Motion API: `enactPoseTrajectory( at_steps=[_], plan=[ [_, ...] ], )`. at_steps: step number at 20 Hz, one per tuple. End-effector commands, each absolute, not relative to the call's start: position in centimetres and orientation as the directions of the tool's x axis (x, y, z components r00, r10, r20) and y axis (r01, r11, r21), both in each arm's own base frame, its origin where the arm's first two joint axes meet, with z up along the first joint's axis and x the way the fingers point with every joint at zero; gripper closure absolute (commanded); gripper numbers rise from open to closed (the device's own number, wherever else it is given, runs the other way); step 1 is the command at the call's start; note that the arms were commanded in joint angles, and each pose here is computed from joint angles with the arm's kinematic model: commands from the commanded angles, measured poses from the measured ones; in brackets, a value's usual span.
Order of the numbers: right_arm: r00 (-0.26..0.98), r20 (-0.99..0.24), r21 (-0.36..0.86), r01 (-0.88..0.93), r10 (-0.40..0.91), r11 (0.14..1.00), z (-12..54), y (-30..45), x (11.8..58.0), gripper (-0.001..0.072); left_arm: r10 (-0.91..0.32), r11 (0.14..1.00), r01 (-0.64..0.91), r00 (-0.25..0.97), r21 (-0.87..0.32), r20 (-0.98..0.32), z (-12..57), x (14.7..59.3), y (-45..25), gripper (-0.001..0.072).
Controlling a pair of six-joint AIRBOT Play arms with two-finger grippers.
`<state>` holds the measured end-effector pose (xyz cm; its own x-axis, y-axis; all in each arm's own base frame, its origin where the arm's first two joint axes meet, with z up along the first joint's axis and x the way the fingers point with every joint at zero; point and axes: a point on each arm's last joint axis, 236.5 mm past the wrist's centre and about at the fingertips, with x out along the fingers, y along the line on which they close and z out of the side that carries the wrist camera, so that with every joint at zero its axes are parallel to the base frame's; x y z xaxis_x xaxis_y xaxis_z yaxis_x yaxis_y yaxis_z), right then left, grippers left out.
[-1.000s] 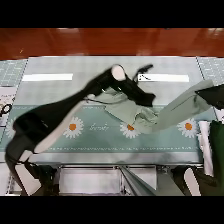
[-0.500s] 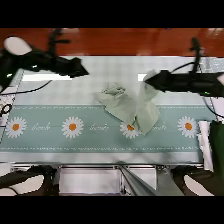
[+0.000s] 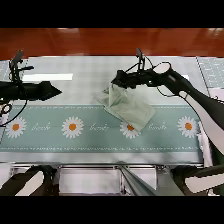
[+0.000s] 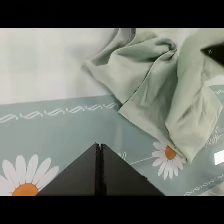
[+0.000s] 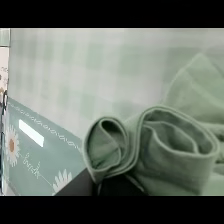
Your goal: Fold the shirts.
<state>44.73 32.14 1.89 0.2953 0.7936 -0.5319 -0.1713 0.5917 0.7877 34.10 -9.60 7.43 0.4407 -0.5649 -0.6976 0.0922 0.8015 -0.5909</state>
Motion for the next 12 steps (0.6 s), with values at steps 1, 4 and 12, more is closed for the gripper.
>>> enactPoseTrajectory(
  at_steps=[1,4,12],
  plan=[
    [0.285,-0.524,0.796,-0.173,0.803,0.581,0.4,34.5,46.0,0.0689,-0.557,0.802,0.067,0.444,-0.593,-0.702,6.3,33.5,-9.3,0.0684],
    [0.314,-0.535,0.785,-0.159,0.784,0.599,-0.2,34.1,46.8,0.0689,-0.566,0.797,0.066,0.431,-0.601,-0.703,5.9,33.1,-9.8,0.0684],
    [0.334,-0.527,0.804,-0.101,0.781,0.586,0.1,34.0,47.3,0.0306,-0.587,0.791,0.086,0.388,-0.606,-0.711,5.0,32.1,-11.3,0.0684]
  ],
)
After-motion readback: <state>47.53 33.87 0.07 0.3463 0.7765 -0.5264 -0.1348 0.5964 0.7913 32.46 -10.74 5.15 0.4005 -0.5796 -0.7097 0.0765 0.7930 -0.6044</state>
